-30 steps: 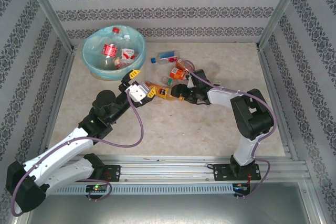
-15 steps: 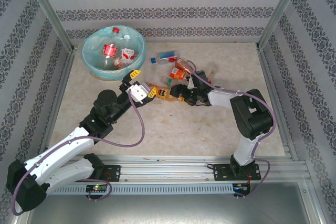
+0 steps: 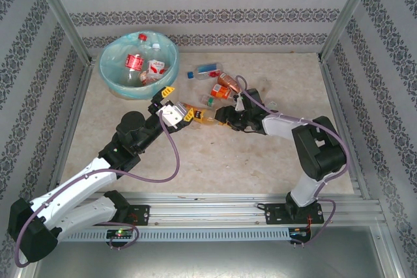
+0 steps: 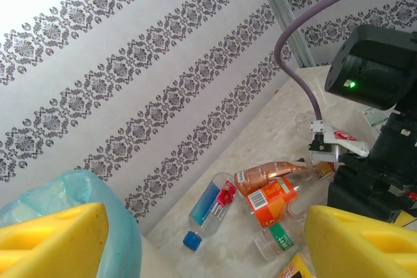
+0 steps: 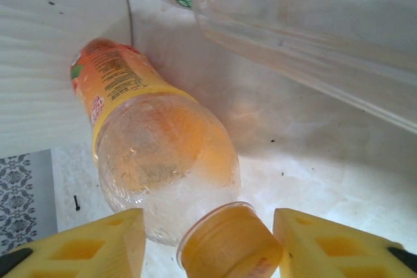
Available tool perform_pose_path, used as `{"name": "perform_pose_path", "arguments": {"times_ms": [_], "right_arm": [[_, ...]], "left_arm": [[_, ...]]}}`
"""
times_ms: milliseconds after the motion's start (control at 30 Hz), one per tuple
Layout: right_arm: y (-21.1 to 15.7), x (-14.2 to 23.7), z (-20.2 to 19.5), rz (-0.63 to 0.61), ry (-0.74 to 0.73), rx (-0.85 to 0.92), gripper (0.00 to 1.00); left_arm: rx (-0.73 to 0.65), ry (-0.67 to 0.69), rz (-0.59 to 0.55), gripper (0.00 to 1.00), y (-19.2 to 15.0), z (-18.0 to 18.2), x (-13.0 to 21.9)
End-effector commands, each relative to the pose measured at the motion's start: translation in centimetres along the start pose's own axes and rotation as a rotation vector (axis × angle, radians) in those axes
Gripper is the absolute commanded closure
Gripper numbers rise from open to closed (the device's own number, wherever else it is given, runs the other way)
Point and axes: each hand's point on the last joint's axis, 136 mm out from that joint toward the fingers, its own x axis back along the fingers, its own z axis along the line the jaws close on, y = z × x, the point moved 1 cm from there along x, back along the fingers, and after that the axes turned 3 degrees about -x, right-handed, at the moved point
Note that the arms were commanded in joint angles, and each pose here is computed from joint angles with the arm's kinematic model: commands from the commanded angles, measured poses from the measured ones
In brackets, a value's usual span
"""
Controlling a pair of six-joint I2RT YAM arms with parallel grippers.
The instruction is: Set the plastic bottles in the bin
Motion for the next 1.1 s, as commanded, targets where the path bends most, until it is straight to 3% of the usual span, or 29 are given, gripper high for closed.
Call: {"name": "perform_pose_path", "arguments": {"times_ms": [0,267,467,633,800,900,1067], "right_arm": [[-0.2,0.9,1.0,-0.016,0.037,0.011,0.53],[0.0,2.5,2.1,-0.049,0.053,0.03,0.68],[0.0,3.7,3.3,-0.055,0.082,0.04,0.84],[-0.6,6.7,4.8,-0.06,0.091,0.082,0.94],[-2.1,10.7,5.6,-0.071,0.038,0.148,0.97],[-3.1,12.5,6.0,-0.076,0.039,0.163,0.99],[-4.8,15.1,6.9,-0.073,0.055,0.191,1.0]], "left_arm": [[-0.011,0.007,-0.017,0.21,0.2,-0.2,-0.2],[-0.006,-0.034,0.003,0.21,-0.3,-1.1,-0.7],[-0.021,-0.061,0.008,0.21,-0.5,-1.6,-0.8],[-0.147,-0.236,0.026,0.2,-0.6,-5.5,-0.4],[-0.347,-0.355,0.243,0.17,-3.0,-9.5,-1.6],[-0.463,-0.371,0.275,0.09,-3.7,-11.2,-2.5],[-0.48,-0.381,0.3,0.04,-3.8,-12.1,-4.4]]}}
